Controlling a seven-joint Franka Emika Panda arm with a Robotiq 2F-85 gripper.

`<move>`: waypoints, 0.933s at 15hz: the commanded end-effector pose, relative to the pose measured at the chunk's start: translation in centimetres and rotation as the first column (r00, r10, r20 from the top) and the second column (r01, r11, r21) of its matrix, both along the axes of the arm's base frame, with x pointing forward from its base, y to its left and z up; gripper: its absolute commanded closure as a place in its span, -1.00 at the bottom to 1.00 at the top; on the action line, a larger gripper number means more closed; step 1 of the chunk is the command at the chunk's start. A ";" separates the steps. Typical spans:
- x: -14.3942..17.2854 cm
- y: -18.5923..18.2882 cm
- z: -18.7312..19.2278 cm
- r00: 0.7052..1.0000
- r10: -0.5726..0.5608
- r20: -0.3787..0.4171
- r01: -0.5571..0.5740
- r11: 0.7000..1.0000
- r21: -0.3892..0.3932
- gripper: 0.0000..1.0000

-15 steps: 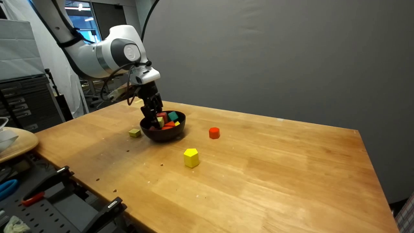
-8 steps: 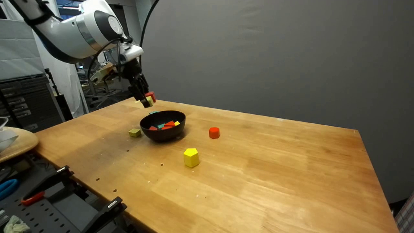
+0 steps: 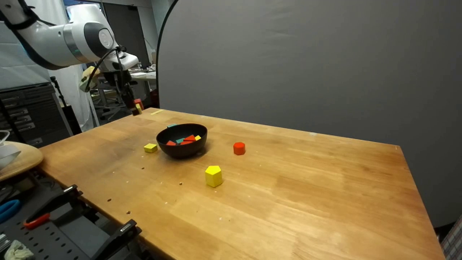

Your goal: Remove all the blocks from the black bowl and place them on the table

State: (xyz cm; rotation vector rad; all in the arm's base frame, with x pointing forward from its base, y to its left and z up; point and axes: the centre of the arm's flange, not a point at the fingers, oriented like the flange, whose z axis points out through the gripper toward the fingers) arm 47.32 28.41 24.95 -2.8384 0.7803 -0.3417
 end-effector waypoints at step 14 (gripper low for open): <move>6.1 1.1 -2.6 0.922 0.210 -0.326 -0.293 0.928 -0.232 -1.00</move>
